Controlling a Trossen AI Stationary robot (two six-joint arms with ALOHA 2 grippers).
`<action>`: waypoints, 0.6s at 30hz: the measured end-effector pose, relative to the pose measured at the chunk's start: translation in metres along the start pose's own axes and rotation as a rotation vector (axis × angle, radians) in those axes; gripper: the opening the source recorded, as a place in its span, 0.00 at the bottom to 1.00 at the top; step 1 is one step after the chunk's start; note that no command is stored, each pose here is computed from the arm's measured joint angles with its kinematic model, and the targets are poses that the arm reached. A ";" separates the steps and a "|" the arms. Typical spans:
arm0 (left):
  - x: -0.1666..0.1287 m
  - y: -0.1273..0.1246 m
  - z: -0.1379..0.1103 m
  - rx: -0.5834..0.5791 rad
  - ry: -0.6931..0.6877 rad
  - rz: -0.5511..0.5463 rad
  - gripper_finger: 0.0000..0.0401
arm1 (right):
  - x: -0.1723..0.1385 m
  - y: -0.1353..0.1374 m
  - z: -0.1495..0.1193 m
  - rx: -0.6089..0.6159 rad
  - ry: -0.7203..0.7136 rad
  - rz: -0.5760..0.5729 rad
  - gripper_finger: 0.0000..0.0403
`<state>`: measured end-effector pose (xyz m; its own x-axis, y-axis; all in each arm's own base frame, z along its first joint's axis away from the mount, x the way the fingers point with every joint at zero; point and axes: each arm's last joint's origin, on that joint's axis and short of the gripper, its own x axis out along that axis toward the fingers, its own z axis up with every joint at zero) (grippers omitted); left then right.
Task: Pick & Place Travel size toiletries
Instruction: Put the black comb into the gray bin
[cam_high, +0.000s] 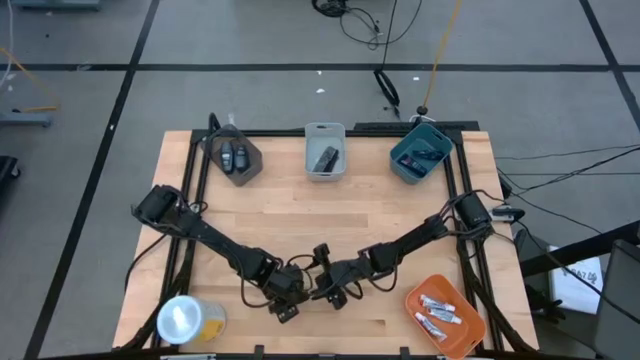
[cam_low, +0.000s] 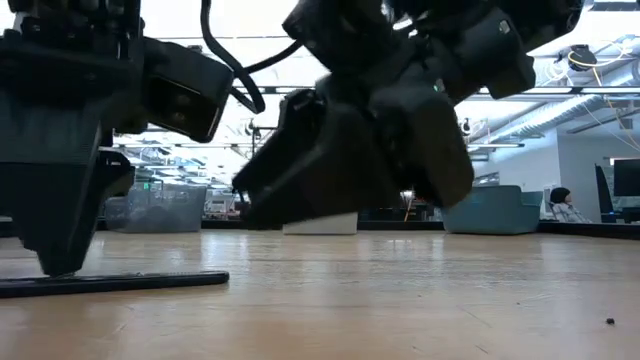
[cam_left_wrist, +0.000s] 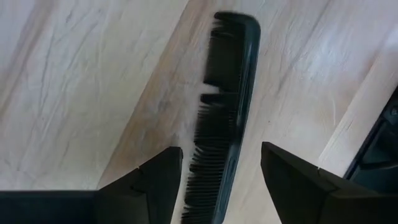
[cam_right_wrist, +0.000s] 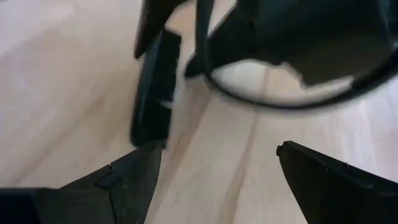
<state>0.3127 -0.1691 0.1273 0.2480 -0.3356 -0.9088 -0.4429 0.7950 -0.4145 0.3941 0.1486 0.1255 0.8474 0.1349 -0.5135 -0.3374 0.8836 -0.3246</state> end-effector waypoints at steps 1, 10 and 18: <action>0.000 0.001 0.002 0.005 -0.018 0.007 0.55 | 0.000 0.000 -0.001 -0.003 0.014 -0.001 0.78; -0.015 0.021 0.036 0.019 -0.047 -0.030 0.47 | 0.000 0.002 -0.007 -0.015 0.081 -0.009 0.78; -0.057 -0.011 0.007 0.154 -0.081 -0.165 0.20 | -0.001 0.001 -0.009 -0.034 0.106 -0.024 0.78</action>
<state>0.3093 -0.1552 0.1844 0.3769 -0.4304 -0.8202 -0.2560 0.8026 -0.5388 0.3895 0.1452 0.1179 0.8079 0.0642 -0.5858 -0.3330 0.8698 -0.3640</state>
